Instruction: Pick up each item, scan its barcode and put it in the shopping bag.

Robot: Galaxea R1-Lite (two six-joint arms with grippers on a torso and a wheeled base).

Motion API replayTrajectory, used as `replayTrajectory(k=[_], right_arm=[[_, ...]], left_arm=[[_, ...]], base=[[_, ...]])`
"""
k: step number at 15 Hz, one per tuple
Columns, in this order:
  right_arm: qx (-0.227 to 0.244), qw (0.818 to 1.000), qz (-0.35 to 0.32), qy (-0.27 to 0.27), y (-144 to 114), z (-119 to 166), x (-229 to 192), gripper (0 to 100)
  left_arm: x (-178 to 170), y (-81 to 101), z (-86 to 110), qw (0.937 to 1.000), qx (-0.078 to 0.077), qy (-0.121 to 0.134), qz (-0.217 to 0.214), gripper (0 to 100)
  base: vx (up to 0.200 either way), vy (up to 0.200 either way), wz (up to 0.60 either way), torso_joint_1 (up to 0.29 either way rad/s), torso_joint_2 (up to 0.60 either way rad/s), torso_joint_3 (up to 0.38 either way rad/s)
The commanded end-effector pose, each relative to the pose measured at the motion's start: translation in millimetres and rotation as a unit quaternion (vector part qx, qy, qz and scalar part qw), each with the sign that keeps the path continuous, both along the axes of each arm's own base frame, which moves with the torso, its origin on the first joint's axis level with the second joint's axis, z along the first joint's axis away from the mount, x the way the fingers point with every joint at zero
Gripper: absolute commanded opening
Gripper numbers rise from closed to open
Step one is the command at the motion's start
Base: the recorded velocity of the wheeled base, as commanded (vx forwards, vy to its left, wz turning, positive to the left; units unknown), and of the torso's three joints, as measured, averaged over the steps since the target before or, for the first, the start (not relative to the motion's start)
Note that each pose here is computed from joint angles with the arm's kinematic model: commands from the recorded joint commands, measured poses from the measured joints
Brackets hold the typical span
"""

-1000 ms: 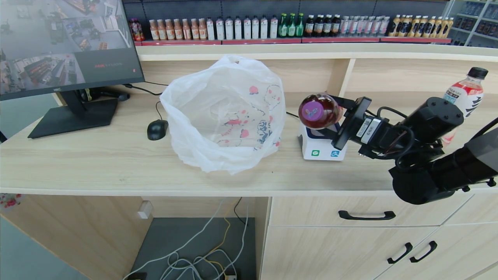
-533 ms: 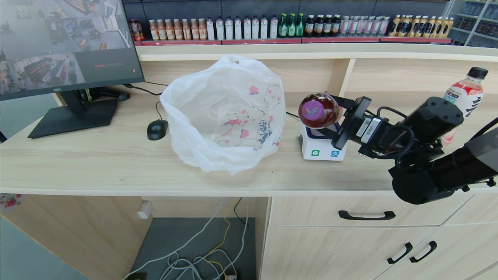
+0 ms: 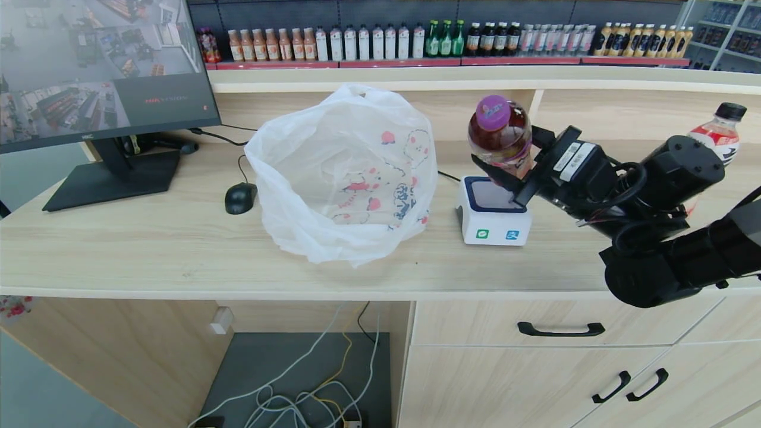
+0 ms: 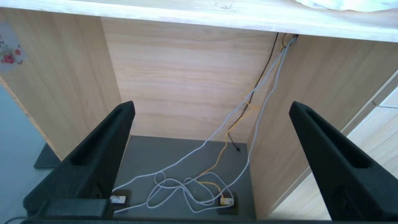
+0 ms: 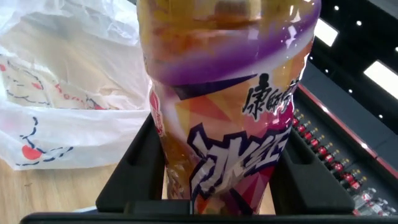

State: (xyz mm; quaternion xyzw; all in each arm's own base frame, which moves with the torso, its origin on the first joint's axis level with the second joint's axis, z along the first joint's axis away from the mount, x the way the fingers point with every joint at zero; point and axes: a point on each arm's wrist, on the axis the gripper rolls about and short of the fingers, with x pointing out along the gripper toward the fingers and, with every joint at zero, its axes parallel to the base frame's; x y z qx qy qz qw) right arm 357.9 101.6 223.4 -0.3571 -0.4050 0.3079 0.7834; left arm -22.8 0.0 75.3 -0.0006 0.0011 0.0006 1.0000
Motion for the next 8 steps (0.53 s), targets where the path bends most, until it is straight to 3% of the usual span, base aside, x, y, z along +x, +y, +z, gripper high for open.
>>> replayTrajectory(k=[1,3,6,8], right_arm=[[0.03,0.999,-0.004,-0.008,-2.1,21.6,-12.0,0],[0.051,0.999,0.016,0.006,3.1,32.3,-23.5,0],[0.158,0.985,0.003,0.063,14.7,47.7,-48.1,0],[0.2,0.976,-0.003,0.089,7.7,51.4,-57.0,0]], left_arm=[[0.0,0.0,0.0,1.0,0.0,0.0,0.0,100],[0.0,0.0,0.0,1.0,0.001,0.0,0.0,100],[0.0,0.0,0.0,1.0,0.002,0.0,-0.001,100],[0.0,0.0,0.0,1.0,0.001,0.0,-0.001,100]], base=[[0.0,0.0,0.0,0.0,0.0,0.0],[0.0,0.0,0.0,0.0,0.0,0.0],[0.0,0.0,0.0,0.0,0.0,0.0],[0.0,0.0,0.0,0.0,0.0,0.0]])
